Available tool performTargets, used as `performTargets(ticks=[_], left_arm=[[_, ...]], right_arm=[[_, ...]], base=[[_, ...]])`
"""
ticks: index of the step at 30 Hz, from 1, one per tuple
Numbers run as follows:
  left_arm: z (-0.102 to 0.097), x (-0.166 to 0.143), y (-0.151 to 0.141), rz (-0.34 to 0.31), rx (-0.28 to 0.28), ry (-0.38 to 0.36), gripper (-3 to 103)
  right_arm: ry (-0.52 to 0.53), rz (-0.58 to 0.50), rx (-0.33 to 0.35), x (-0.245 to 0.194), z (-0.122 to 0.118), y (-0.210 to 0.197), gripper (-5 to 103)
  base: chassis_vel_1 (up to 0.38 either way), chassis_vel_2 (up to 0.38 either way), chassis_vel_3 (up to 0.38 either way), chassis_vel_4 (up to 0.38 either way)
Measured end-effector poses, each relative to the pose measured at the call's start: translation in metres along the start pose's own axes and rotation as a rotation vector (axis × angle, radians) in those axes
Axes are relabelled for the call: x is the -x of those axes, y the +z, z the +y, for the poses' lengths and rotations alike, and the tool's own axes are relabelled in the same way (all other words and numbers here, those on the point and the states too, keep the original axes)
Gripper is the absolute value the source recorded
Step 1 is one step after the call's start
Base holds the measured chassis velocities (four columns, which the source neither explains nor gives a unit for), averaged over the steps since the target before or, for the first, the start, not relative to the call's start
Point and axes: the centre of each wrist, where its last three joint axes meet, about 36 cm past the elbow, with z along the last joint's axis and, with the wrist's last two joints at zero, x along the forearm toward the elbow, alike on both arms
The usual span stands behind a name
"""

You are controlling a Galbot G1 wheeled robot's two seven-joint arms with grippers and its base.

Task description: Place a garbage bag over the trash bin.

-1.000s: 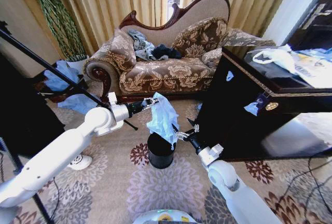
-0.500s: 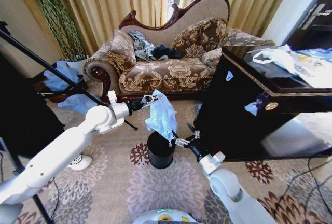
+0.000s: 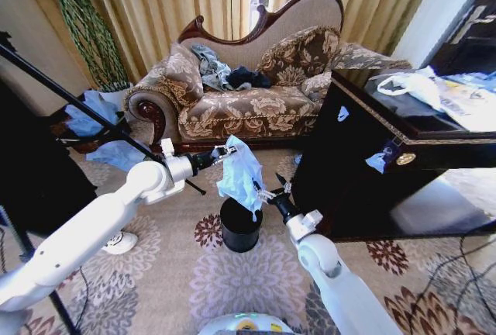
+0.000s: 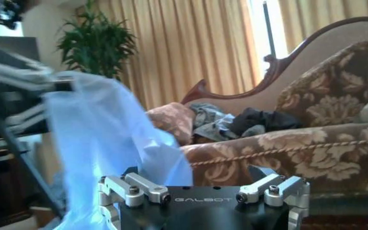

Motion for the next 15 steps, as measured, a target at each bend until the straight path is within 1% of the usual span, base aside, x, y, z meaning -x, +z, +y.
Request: performTargets(ticks=[1, 2, 3, 5, 6, 8, 9, 11, 15], left_arm=[[-0.001, -0.001, 0.002, 0.006, 0.012, 0.002, 0], [-0.001, -0.001, 0.002, 0.006, 0.012, 0.002, 0], [-0.002, -0.005, 0.003, 0.013, 0.026, 0.006, 0], [-0.004, -0.014, 0.004, 0.014, 0.037, 0.008, 0], [-0.004, -0.014, 0.004, 0.014, 0.037, 0.008, 0], [-0.005, -0.024, 0.005, 0.017, 0.048, 0.007, 0], [-0.005, -0.024, 0.005, 0.017, 0.048, 0.007, 0], [-0.005, -0.03, 0.011, 0.024, 0.059, 0.003, 0], [-0.002, -0.031, 0.016, 0.026, 0.063, -0.003, 0]], right_arm=[[0.011, -0.002, -0.005, 0.004, -0.001, 0.0, 100], [0.011, -0.002, -0.005, 0.004, -0.001, 0.0, 100], [0.037, -0.003, -0.022, 0.011, -0.006, -0.001, 100], [0.079, -0.001, -0.062, 0.017, -0.016, -0.003, 100], [0.079, -0.001, -0.062, 0.017, -0.016, -0.003, 100], [0.121, -0.004, -0.111, 0.02, -0.032, -0.01, 100], [0.121, -0.004, -0.111, 0.02, -0.032, -0.01, 100], [0.149, -0.022, -0.147, 0.022, -0.045, -0.022, 100], [0.156, -0.052, -0.169, 0.022, -0.048, -0.035, 100]], base=[[0.0, 0.0, 0.0, 0.0], [0.0, 0.0, 0.0, 0.0], [0.0, 0.0, 0.0, 0.0], [0.0, 0.0, 0.0, 0.0], [0.0, 0.0, 0.0, 0.0], [0.0, 0.0, 0.0, 0.0], [0.0, 0.0, 0.0, 0.0], [0.0, 0.0, 0.0, 0.0], [0.0, 0.0, 0.0, 0.0]])
